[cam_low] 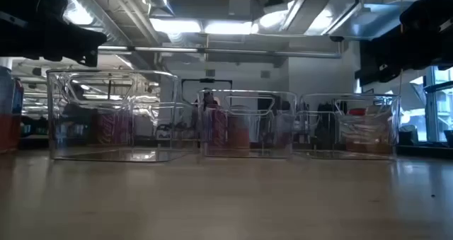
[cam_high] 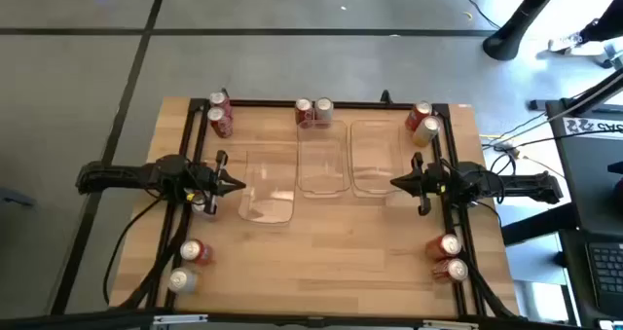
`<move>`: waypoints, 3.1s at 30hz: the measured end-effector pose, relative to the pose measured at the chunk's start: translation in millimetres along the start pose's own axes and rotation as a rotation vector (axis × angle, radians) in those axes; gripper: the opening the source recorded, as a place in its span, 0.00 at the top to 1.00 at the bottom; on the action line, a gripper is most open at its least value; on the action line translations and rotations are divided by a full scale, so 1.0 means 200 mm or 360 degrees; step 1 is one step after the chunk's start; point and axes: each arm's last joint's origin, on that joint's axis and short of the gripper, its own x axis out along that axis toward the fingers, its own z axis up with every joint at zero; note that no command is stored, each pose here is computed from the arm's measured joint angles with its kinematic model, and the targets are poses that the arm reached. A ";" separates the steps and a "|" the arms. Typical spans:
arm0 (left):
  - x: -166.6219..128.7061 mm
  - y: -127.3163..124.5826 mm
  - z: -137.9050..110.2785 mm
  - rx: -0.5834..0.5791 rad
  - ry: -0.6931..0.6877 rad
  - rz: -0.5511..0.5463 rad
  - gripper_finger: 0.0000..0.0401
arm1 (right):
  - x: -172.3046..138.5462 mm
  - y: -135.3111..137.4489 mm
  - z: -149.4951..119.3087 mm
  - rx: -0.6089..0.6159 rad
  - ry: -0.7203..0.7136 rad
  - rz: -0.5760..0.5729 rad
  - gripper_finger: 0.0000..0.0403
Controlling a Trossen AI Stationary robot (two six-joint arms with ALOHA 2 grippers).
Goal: Sort soda cans
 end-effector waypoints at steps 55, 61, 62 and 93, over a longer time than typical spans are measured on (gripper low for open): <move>0.00 0.00 0.00 0.0000 0.0000 0.0000 0.97 | 0.00 -0.01 0.02 0.0024 -0.0066 -0.0078 0.98; 0.00 0.00 0.00 0.0000 -0.0002 0.0011 0.97 | 0.00 -0.02 0.03 0.0003 -0.0092 -0.0219 0.98; 0.00 0.00 0.00 -0.0001 0.0002 0.0047 0.97 | -0.01 -0.02 0.04 -0.0014 -0.0103 -0.0273 0.98; -0.05 0.08 0.17 -0.0243 -0.0567 0.0731 0.97 | 0.31 -0.35 0.47 -0.0279 0.0077 -0.1245 0.98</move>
